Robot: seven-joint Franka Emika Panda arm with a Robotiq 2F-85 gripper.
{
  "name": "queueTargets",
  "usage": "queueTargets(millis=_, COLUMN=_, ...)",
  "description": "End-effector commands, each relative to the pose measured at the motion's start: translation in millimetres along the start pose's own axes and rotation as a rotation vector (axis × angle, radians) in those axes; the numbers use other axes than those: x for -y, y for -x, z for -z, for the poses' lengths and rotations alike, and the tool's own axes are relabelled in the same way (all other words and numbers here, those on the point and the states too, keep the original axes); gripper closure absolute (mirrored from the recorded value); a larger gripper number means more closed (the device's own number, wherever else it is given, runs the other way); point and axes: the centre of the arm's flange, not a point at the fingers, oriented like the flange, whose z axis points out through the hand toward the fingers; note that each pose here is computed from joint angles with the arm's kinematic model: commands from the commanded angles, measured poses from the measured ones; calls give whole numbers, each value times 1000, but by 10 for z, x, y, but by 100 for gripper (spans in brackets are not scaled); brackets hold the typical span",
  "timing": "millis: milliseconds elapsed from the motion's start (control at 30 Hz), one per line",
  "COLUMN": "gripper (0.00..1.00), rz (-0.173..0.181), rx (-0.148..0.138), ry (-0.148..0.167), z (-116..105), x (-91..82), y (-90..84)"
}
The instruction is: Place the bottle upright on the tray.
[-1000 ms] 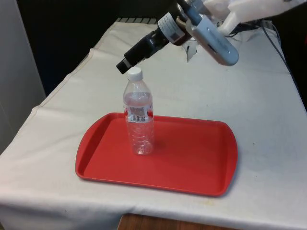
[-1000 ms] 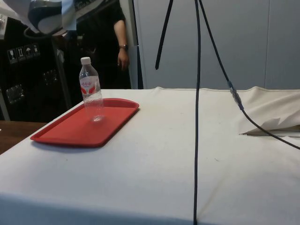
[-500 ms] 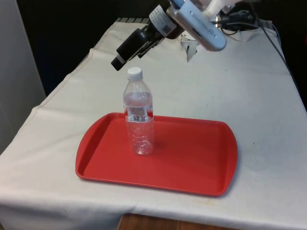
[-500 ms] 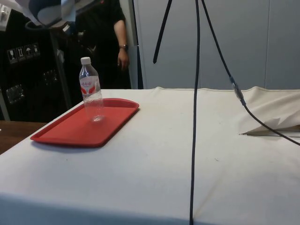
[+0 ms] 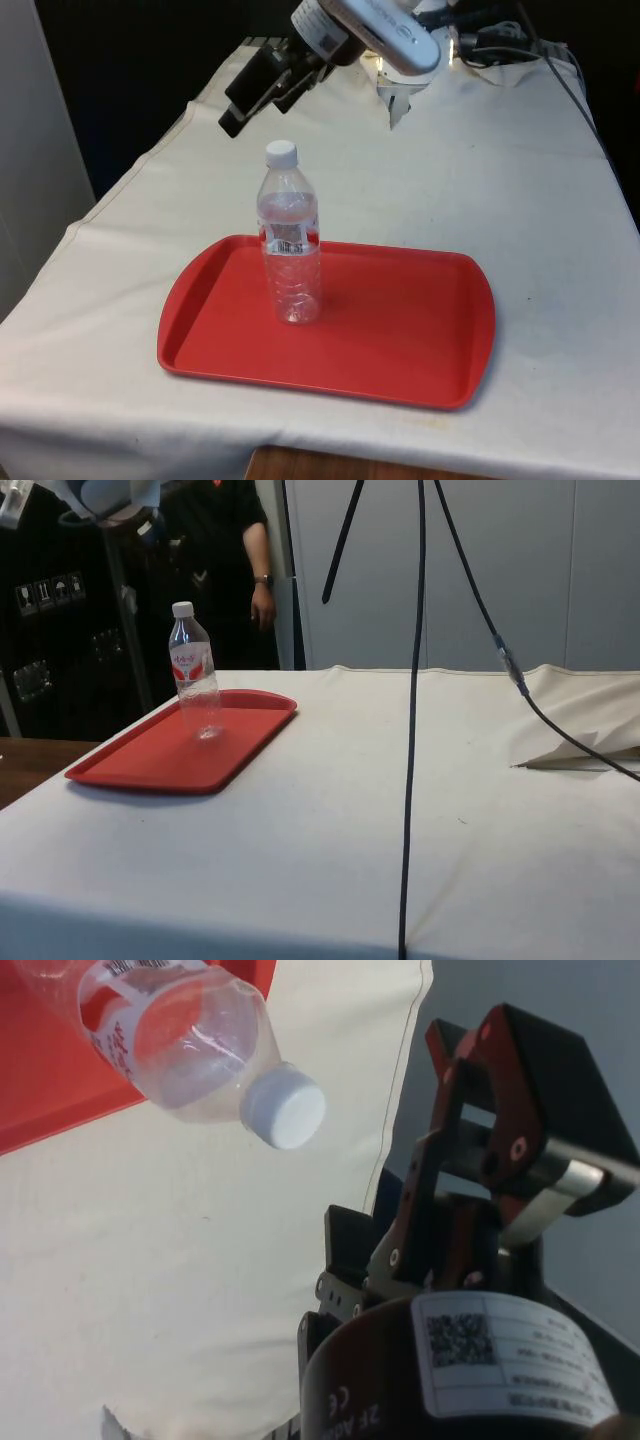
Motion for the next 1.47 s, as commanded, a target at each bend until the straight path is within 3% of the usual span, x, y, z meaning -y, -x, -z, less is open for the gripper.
queueTargets(millis=0, gripper=0, rz=-3, rx=4, ry=2, z=1, x=4, y=-17)
queueTargets(millis=33, gripper=0, rz=-8, rx=31, ry=-6, z=29, x=21, y=-47)
queueTargets(millis=67, gripper=0, rz=-10, rx=34, ry=-5, z=31, x=23, y=-58)
queueTargets(millis=233, gripper=0, rz=-22, rx=44, ry=1, z=51, x=22, y=-109)
queueTargets(millis=267, gripper=0, rz=-16, rx=23, ry=12, z=27, x=12, y=-94)
queueTargets(millis=300, gripper=0, rz=-26, rx=47, ry=3, z=51, x=20, y=-120)
queueTargets(millis=533, gripper=0, rz=-38, rx=56, ry=11, z=23, x=23, y=-160)
queueTargets(millis=567, gripper=0, rz=-32, rx=36, ry=25, z=-13, x=18, y=-134)
queueTargets(millis=600, gripper=0, rz=-39, rx=58, ry=13, z=10, x=22, y=-159)
queueTargets(millis=833, gripper=0, rz=-42, rx=54, ry=31, z=-110, x=26, y=-198)
queueTargets(millis=867, gripper=0, rz=-36, rx=35, ry=46, z=-140, x=21, y=-165)
queueTargets(millis=900, gripper=0, rz=-41, rx=55, ry=32, z=-117, x=27, y=-203)
queueTargets(millis=1167, gripper=0, rz=-40, rx=30, ry=60, z=-215, x=24, y=-203)
queueTargets(millis=1200, gripper=0, rz=-41, rx=39, ry=51, z=-181, x=23, y=-207)
queueTargets(millis=1433, gripper=0, rz=-39, rx=29, ry=63, z=-195, x=15, y=-205)
